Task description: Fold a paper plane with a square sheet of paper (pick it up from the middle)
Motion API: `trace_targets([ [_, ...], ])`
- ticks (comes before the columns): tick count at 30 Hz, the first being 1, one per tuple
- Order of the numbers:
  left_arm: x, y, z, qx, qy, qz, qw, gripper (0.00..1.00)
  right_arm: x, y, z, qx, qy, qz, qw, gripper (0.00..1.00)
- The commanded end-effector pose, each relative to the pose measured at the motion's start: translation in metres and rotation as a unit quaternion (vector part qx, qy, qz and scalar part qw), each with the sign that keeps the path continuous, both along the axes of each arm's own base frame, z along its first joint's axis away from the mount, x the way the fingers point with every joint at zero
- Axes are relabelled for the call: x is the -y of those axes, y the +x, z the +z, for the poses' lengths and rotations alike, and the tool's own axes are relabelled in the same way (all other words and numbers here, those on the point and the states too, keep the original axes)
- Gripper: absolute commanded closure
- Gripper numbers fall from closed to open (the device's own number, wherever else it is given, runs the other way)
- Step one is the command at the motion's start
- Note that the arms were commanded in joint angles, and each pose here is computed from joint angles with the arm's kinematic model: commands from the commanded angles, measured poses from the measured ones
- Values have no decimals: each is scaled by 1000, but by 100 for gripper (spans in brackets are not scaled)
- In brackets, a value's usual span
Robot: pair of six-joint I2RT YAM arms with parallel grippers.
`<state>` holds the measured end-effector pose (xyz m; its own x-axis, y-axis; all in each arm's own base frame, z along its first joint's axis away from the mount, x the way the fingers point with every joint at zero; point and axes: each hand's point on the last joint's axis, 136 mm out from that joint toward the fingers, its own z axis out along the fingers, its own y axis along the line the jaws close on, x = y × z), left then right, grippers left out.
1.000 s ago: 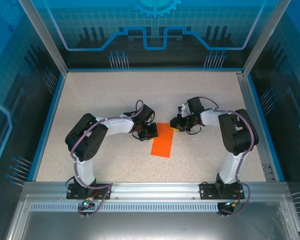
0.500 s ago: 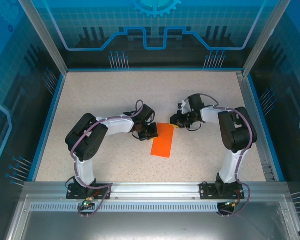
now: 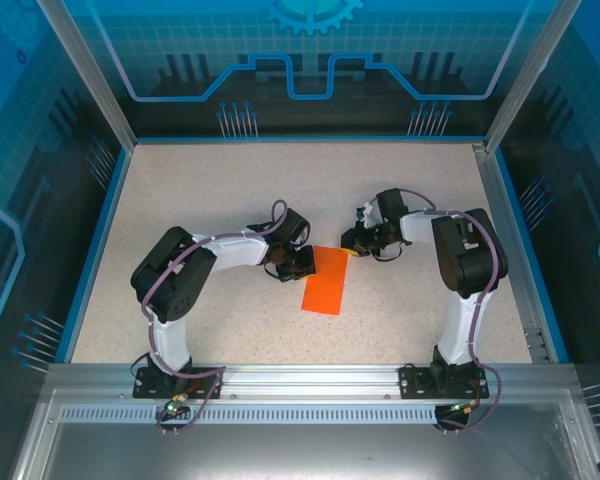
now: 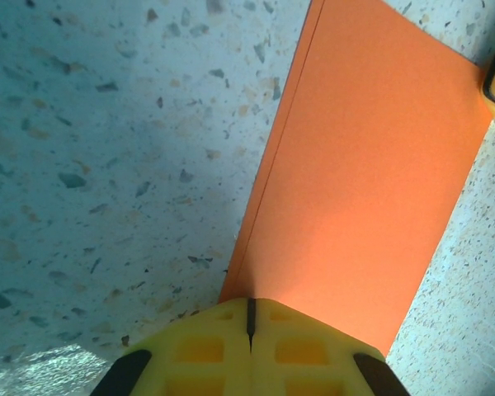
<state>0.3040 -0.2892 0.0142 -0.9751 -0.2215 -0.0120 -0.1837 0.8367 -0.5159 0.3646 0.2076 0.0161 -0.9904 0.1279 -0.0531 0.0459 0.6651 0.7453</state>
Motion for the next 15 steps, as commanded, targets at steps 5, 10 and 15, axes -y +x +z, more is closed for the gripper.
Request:
trace_targets([
  [5, -3, -10, 17, 3, 11, -14, 1000, 88, 6, 7, 51, 56, -17, 18, 998, 79],
  [10, 2, -4, 61, 53, -27, -12, 998, 70, 23, -11, 91, 122, -77, 7, 990, 72],
  [15, -14, -3, 83, 86, -29, 3, 996, 56, 33, -46, 136, 229, -142, -2, 963, 58],
])
